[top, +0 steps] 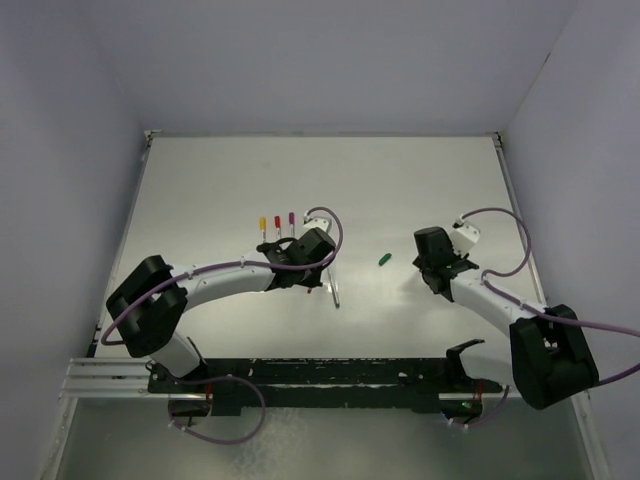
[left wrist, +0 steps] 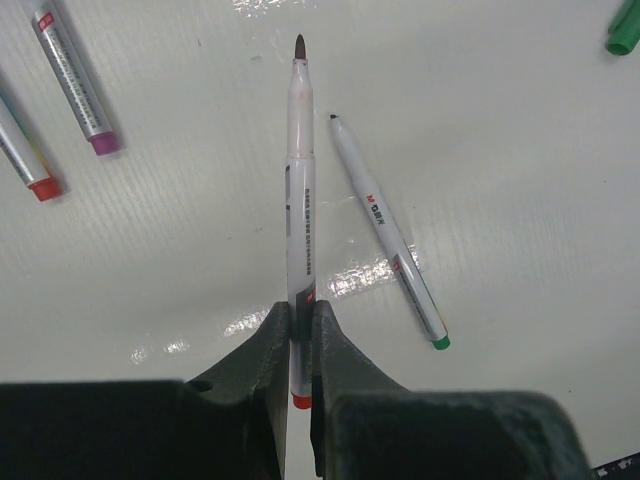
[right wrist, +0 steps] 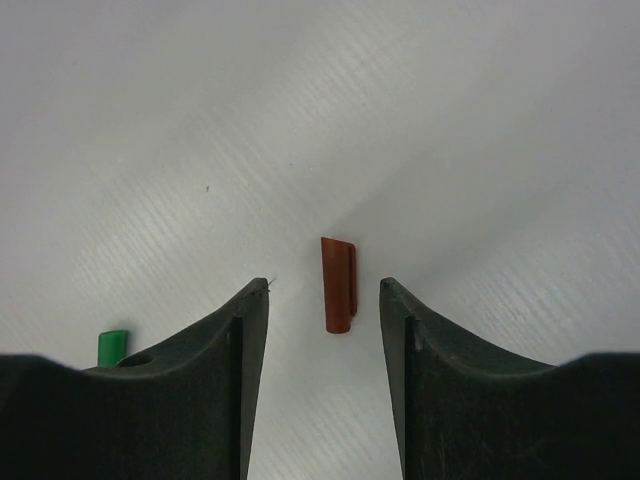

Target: Insert the pens into the pen caps

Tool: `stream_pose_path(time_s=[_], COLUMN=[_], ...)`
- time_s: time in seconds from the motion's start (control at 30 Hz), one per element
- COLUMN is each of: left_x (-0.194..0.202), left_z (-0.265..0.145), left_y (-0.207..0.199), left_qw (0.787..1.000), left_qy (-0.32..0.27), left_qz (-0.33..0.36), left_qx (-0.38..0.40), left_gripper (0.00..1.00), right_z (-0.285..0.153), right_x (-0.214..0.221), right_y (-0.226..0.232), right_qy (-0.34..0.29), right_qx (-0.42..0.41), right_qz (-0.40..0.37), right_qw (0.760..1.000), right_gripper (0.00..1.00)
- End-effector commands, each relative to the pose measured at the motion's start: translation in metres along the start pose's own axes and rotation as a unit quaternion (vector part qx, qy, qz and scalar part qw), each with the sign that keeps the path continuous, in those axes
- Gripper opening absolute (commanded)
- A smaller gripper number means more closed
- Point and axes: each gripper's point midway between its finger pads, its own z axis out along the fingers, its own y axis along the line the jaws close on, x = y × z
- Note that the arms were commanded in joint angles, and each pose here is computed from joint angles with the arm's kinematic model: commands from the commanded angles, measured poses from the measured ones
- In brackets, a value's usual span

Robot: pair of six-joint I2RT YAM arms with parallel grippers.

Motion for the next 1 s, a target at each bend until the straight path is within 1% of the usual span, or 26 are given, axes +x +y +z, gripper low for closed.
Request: stream_pose_path(time_s=[0.0,0.2,0.43,0.53,0.67,0.77,0.87,0.97], left_x=[-0.012,-0.014,-0.013,-0.014,-0.016,-0.017,-0.019,-0.021], left_z=[-0.008,-0.009,-0.008,-0.008,-0.009,-0.011,-0.014,-0.018], left_y=[-0.008,-0.006,-0.005,-0.006,-0.005,-0.003,-0.001,0.000], left_qw=[0.999,1.000,1.000,1.000,1.000,1.000,0.999,0.999], left_qy=[-0.021,-0.024,-0.021,-0.021,-0.024,-0.028,-0.033,-0.036], left_qz=[0.003,0.005,0.009,0.010,0.009,0.007,0.006,0.004], left_qx=[0.024,0.020,0.016,0.017,0.015,0.011,0.008,0.009], left_gripper=[0.00,0.00,0.00,0.00,0.00,0.00,0.00,0.00], right_z=[0.007,0.015,0.021,0.023,0.022,0.021,0.019,0.016], right_x=[0.003,0.013,0.020,0.021,0.023,0.025,0.028,0.034], right_y=[0.009,0.009,0.003,0.001,0.000,-0.002,-0.003,0.000], right_qy=[0.010,0.031,0.038,0.041,0.046,0.052,0.061,0.085], right_qx=[-0.013,-0.002,0.011,0.016,0.016,0.018,0.019,0.014], right_qz=[0.002,-0.006,-0.006,-0.008,-0.008,-0.011,-0.017,-0.021], right_qw=[1.000,0.999,0.999,0.999,0.999,0.998,0.998,0.996], right_gripper=[0.50,0.48,0.47,0.44,0.43,0.39,0.28,0.24])
